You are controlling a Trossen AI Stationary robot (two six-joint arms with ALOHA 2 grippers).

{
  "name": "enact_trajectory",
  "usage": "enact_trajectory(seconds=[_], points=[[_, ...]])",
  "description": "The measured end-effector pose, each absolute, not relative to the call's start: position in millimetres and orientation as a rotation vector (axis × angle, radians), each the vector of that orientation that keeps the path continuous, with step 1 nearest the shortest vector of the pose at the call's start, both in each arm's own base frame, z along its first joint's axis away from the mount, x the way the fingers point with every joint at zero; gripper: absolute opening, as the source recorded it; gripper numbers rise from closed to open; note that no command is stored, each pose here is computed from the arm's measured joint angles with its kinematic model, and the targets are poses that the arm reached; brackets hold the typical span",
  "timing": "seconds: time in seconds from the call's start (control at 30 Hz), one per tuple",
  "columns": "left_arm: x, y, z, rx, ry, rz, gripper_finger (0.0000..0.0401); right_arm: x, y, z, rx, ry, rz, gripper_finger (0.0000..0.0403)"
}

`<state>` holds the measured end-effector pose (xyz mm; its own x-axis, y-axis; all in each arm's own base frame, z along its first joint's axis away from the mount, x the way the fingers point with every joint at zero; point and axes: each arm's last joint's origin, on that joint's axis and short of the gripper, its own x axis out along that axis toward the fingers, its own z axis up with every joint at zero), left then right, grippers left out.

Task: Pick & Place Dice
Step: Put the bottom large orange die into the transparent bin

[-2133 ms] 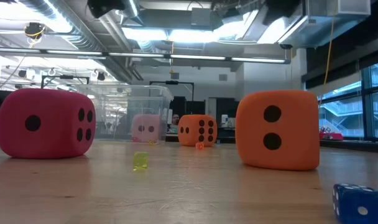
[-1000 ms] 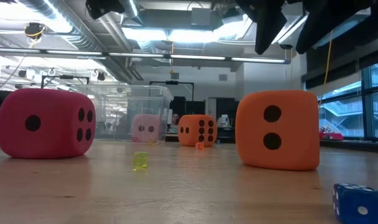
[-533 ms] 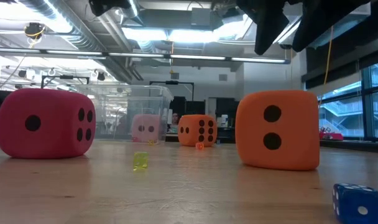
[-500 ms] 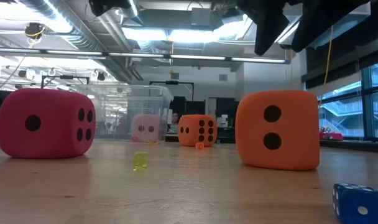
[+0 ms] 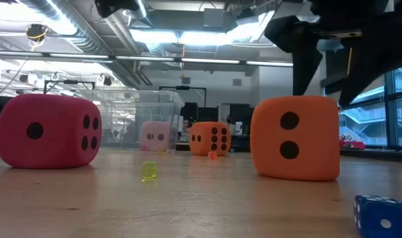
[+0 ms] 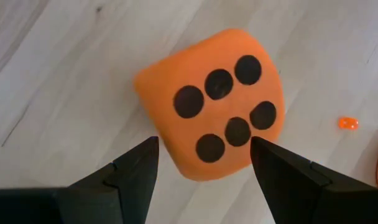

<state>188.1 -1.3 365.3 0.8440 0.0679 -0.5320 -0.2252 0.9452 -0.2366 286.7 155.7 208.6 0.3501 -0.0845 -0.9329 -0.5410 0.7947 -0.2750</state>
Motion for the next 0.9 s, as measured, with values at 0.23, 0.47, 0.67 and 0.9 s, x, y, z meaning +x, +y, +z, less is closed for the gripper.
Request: enact_trajectory(seconds=[0.23,0.47,0.67,0.9], points=[[188.0,-1.3,365.2,-0.298,0.547,0.157,0.0168,294.4,158.1,205.2,-0.722,1.132,0.404,0.0254],[187.7,-1.3,364.4,-0.296,0.556,0.159,0.0168,301.7,162.5,190.1,-0.782,1.136,0.439,0.0254],[187.3,-1.3,363.8,-0.289,0.564,0.158,0.0168,315.4,161.6,176.6,-0.761,1.069,0.398,0.0254],[186.6,-1.3,362.8,-0.288,0.577,0.160,0.0168,319.2,156.2,161.0,-0.692,0.975,0.373,0.0229]])
